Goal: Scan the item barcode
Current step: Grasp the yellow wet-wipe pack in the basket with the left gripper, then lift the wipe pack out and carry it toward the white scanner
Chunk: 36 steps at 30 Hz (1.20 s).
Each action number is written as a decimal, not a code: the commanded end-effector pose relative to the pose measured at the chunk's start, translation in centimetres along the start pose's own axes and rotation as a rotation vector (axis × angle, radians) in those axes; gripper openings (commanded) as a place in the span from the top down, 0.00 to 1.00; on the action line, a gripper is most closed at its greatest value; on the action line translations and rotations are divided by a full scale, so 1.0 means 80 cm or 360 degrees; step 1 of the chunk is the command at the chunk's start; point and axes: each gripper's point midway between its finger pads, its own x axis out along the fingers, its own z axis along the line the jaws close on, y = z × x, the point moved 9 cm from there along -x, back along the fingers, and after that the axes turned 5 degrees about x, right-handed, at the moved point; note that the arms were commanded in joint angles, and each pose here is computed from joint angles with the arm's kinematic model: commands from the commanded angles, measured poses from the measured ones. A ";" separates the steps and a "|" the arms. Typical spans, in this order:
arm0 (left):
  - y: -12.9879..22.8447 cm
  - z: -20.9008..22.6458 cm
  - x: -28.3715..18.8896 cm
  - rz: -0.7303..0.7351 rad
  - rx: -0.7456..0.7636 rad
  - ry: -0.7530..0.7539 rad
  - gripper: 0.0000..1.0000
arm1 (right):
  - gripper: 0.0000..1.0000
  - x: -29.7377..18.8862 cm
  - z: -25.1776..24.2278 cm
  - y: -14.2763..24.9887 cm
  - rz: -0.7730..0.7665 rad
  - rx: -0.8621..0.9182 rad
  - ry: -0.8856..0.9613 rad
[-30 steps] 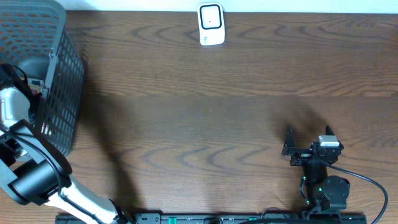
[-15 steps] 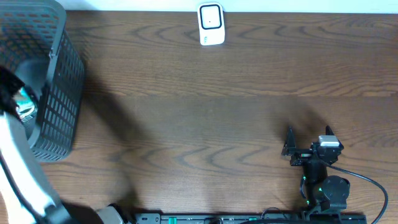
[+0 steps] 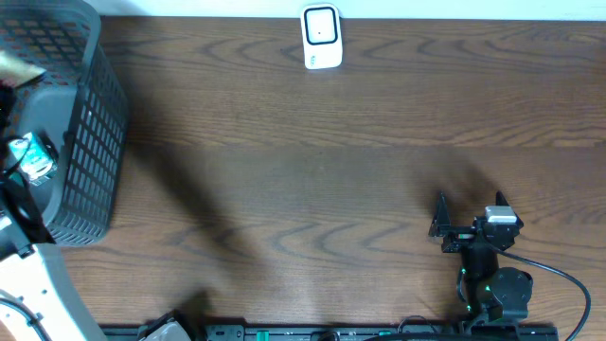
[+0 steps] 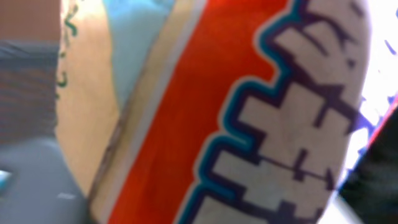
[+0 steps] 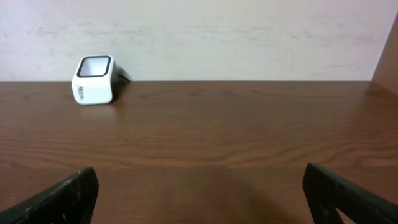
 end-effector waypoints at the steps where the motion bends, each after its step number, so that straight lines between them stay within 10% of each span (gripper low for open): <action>1: 0.013 -0.039 -0.004 0.0155 -0.0156 0.0287 0.93 | 0.01 0.000 -0.002 0.001 0.0000 0.0007 0.0013; 16: 0.183 -0.156 -0.011 0.0977 0.0163 0.0741 0.92 | 0.01 0.000 -0.002 0.001 0.0000 0.0007 0.0013; 36: 0.474 -0.178 0.001 0.1759 0.0639 0.0335 0.93 | 0.01 0.000 -0.002 0.001 0.0000 0.0008 0.0013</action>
